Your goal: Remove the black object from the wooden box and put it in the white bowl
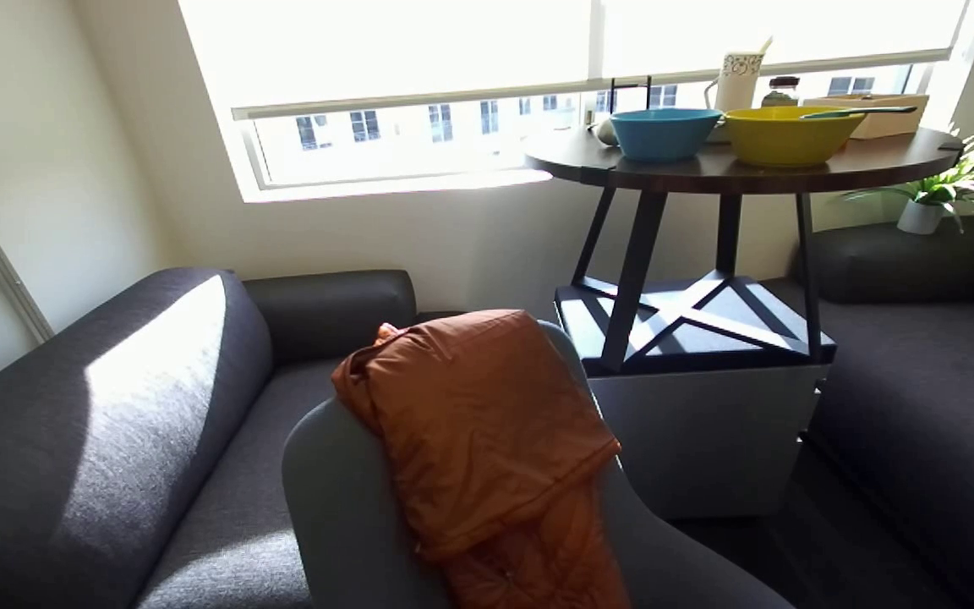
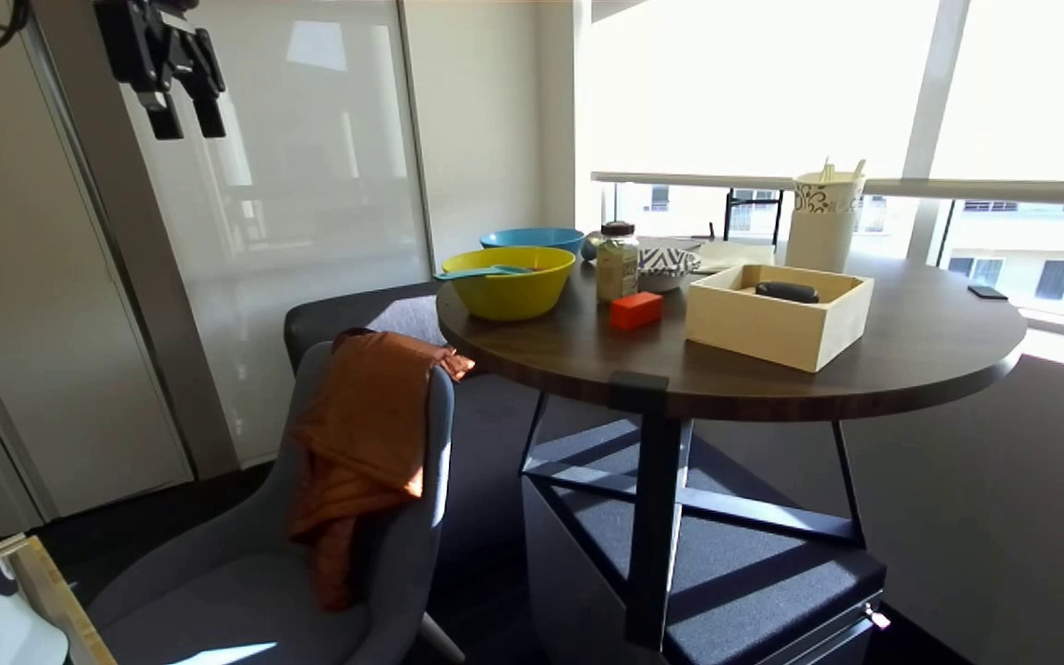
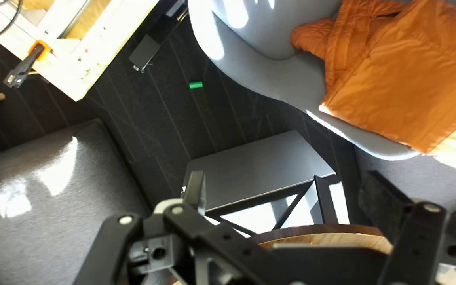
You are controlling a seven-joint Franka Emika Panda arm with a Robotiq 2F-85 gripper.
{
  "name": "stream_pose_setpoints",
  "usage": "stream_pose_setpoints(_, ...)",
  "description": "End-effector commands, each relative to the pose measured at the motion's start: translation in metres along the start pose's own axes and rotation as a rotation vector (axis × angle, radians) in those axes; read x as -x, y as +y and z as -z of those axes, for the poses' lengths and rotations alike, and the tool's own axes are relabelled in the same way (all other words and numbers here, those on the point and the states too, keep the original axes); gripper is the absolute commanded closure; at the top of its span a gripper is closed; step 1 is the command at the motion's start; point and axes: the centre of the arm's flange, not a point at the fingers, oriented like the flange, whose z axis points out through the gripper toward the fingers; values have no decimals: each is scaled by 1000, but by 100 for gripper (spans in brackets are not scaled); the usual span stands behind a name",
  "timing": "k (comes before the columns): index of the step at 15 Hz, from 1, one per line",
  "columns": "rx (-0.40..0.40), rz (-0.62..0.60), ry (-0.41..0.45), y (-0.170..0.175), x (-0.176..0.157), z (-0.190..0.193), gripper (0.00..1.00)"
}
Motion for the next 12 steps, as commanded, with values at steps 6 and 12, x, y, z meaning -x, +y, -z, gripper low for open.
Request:
stream_pose_setpoints(6, -144, -334, 23, 26, -97, -2, 0)
stream_pose_setpoints(12, -292, -620, 88, 56, -189, -20, 0)
